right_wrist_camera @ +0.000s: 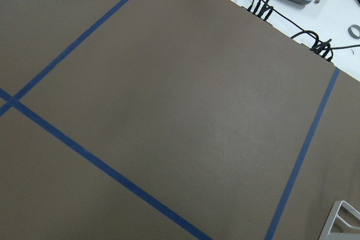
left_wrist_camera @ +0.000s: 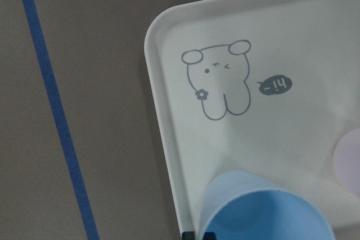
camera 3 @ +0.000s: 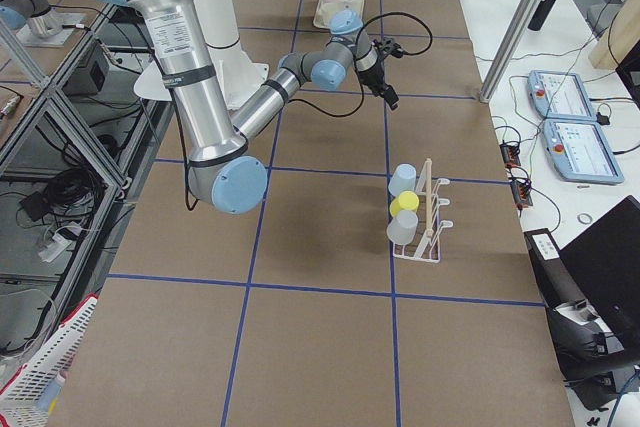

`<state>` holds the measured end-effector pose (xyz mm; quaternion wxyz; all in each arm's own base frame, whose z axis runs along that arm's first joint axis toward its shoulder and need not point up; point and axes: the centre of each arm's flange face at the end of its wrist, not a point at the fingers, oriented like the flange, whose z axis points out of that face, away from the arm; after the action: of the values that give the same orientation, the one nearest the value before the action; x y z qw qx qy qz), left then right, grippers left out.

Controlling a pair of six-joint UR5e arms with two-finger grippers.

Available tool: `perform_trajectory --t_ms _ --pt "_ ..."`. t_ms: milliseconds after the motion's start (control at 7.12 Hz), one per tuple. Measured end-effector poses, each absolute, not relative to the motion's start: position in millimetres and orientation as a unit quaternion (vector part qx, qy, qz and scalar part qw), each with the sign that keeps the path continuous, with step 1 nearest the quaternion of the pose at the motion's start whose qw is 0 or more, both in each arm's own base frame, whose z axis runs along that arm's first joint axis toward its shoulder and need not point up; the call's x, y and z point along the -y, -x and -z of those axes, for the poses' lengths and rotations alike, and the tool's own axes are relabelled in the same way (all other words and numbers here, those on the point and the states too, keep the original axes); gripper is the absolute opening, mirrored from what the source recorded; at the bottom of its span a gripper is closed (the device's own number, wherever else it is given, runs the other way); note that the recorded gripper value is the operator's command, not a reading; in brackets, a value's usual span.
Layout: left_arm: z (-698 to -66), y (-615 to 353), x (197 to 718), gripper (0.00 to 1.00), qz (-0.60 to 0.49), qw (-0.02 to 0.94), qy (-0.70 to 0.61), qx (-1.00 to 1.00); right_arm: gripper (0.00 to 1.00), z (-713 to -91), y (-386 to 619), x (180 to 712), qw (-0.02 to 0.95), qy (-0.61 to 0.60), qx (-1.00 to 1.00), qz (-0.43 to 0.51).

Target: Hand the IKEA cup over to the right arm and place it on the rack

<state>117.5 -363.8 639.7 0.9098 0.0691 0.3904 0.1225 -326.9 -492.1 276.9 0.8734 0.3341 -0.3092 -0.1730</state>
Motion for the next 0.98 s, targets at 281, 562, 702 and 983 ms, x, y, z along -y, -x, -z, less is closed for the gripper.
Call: perform_trajectory --t_ms 281,562,702,983 --pt "-633.8 -117.0 366.4 0.0 -0.121 0.909 -0.071 -0.393 0.99 -276.8 327.1 492.1 0.873 -0.335 0.309 0.173" --pt "-619.2 -92.5 386.7 0.0 -0.083 0.911 -0.078 -0.396 0.99 -275.2 329.8 490.4 0.871 -0.336 0.311 0.175" --pt "-598.9 -76.8 406.9 0.0 -0.056 0.913 -0.082 -0.395 0.99 -269.8 334.4 489.3 0.867 -0.342 0.315 0.179" --pt "-548.2 -71.9 453.3 0.0 -0.022 0.915 -0.075 -0.396 0.99 -249.7 345.3 489.0 0.849 -0.366 0.334 0.183"
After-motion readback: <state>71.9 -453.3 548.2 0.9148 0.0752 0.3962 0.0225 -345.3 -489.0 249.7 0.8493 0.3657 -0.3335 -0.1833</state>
